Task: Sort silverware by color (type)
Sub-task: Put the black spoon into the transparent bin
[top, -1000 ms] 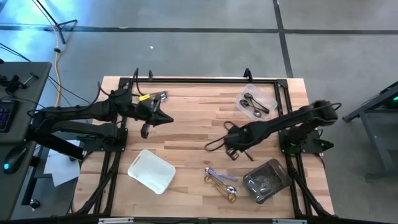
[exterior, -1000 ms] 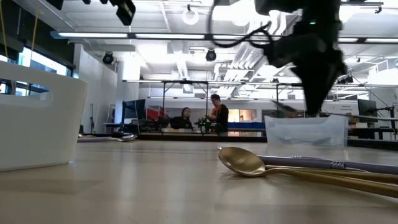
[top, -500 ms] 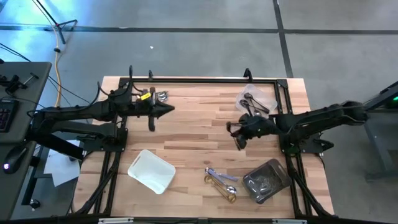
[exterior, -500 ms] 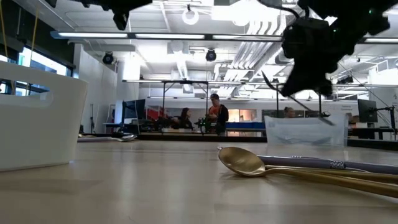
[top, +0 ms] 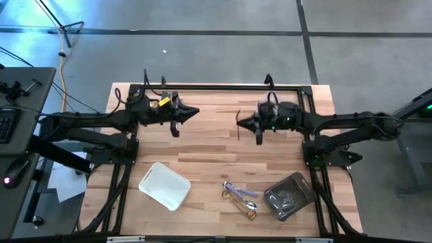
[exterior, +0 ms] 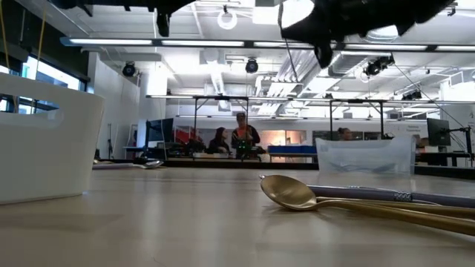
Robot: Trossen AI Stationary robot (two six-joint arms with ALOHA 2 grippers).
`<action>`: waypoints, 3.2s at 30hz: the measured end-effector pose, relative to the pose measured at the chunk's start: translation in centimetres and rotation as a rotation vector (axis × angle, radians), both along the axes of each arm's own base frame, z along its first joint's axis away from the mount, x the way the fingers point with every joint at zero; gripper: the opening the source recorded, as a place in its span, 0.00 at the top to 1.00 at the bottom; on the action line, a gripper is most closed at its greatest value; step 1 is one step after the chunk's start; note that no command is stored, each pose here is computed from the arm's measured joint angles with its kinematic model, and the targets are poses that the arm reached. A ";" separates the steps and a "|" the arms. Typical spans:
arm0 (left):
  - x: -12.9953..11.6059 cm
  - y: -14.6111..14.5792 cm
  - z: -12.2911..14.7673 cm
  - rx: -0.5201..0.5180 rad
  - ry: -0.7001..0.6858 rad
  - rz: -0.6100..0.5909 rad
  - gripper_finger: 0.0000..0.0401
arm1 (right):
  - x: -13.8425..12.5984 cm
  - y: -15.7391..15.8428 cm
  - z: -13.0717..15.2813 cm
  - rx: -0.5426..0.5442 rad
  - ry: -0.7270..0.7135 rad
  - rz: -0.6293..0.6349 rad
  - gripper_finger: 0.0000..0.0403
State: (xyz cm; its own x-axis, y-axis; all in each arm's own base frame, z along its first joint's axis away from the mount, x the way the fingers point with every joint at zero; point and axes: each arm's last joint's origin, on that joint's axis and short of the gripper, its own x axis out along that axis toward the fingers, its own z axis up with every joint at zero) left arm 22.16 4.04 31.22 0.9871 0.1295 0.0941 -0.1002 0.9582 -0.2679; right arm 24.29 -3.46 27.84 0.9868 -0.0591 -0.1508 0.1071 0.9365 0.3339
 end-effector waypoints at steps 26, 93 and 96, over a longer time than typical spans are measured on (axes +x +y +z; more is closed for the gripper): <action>0.7 0.3 -0.8 0.079 0.046 -0.071 1.00 | 0.4 -0.5 4.6 -0.105 -0.120 0.018 1.00; 3.8 -0.3 1.0 0.050 0.108 -0.165 0.53 | 3.9 0.3 3.0 -0.130 -0.210 0.112 1.00; 2.2 -0.4 1.7 0.091 0.145 -0.157 0.61 | 3.3 0.3 3.2 -0.142 -0.171 0.114 1.00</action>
State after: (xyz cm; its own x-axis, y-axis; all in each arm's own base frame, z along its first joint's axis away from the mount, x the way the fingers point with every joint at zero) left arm 24.38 3.60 32.90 0.9985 -0.0294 -0.0459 0.0210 0.9847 -0.1731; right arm 27.57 -3.11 31.04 0.9987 0.0454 0.0209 -0.0487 0.9781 0.2025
